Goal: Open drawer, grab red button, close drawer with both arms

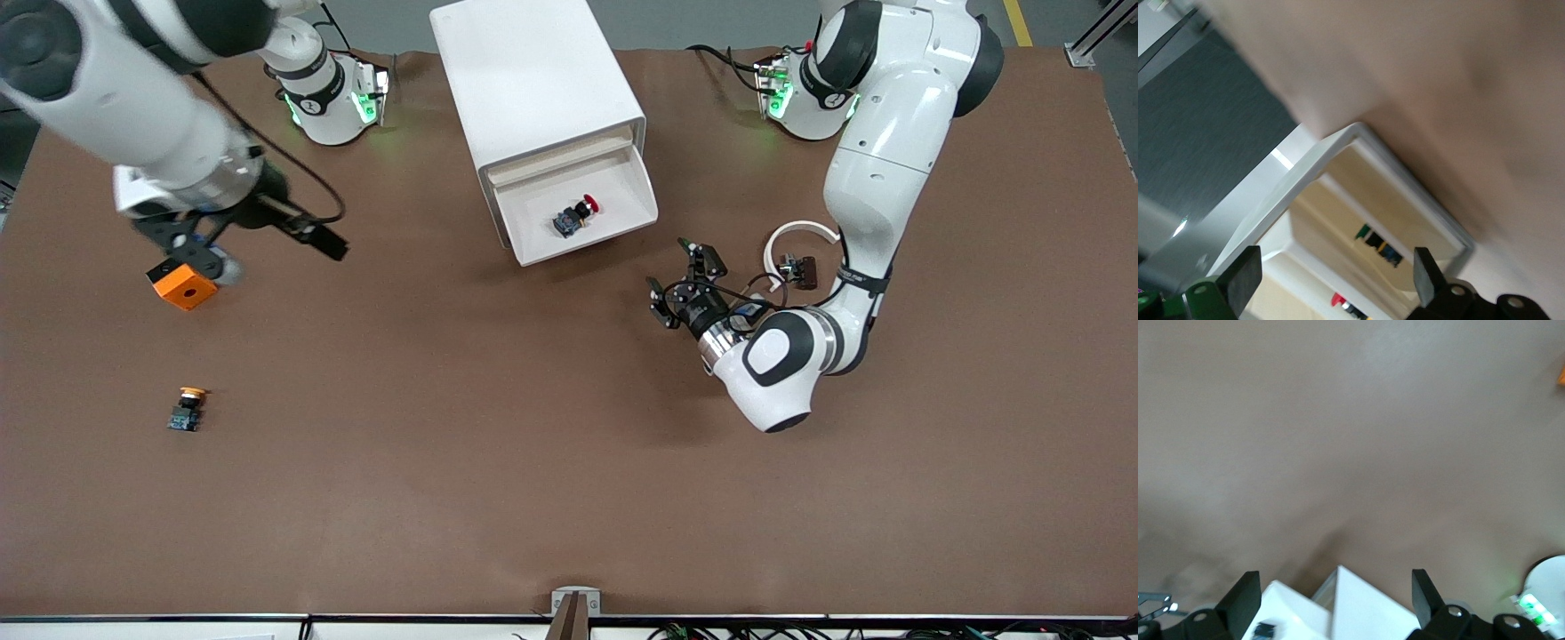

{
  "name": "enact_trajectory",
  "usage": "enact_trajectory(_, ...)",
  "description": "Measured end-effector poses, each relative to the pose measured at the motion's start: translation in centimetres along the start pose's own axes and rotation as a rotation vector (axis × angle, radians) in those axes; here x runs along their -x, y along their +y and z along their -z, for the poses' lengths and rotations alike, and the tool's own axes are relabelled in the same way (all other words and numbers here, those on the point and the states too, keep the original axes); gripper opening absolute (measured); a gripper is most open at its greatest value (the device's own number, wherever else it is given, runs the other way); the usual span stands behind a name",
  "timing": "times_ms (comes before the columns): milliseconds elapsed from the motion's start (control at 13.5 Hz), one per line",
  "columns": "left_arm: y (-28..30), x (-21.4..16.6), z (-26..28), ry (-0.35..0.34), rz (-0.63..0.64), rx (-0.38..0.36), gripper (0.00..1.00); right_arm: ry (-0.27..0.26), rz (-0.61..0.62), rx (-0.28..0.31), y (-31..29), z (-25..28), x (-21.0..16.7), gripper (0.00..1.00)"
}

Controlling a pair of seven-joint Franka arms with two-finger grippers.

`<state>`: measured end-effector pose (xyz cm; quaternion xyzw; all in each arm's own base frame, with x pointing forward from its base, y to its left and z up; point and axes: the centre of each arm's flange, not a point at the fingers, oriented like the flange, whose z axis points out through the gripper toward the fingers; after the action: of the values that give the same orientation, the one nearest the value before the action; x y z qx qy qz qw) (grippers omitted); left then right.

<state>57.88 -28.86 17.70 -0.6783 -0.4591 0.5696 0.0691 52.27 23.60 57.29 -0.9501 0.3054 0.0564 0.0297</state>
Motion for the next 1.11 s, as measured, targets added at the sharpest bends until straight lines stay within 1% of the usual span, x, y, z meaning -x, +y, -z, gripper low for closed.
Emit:
enact_trajectory(149, 0.3, -0.8, 2.6, 0.068, -0.117, 0.098, 1.00, 0.012, -0.040, -0.016, -2.8, -0.7, 4.5, 1.00)
enact_trajectory(223, 0.4, -0.9, 3.8, 0.117, -0.174, 0.147, 1.00, 0.016, -0.050, -0.025, -4.0, -1.1, 6.8, 1.00)
enact_trajectory(371, 0.8, -0.3, 6.1, 0.248, -0.281, 0.241, 1.00, 0.020, -0.031, -0.034, -6.2, -2.5, 11.1, 1.00)
enact_trajectory(520, 0.8, 0.9, 7.8, 0.369, -0.366, 0.310, 1.00, 0.023, -0.028, -0.039, -8.2, -4.7, 14.1, 1.00)
enact_trajectory(669, 0.9, 2.2, 9.2, 0.494, -0.431, 0.370, 1.00, 0.023, -0.056, -0.032, -10.2, -7.9, 16.3, 1.00)
enact_trajectory(817, 1.1, 3.4, 10.3, 0.620, -0.480, 0.425, 1.00, 0.022, -0.062, -0.009, -11.8, -11.1, 18.2, 1.00)
enact_trajectory(966, 1.1, 4.5, 11.1, 0.699, -0.517, 0.473, 1.00, 0.021, -0.057, 0.019, -12.6, -13.4, 19.5, 1.00)
enact_trajectory(1114, 0.9, 5.9, 11.8, 0.752, -0.566, 0.509, 1.00, 0.020, -0.055, 0.037, -12.9, -14.6, 20.1, 1.00)
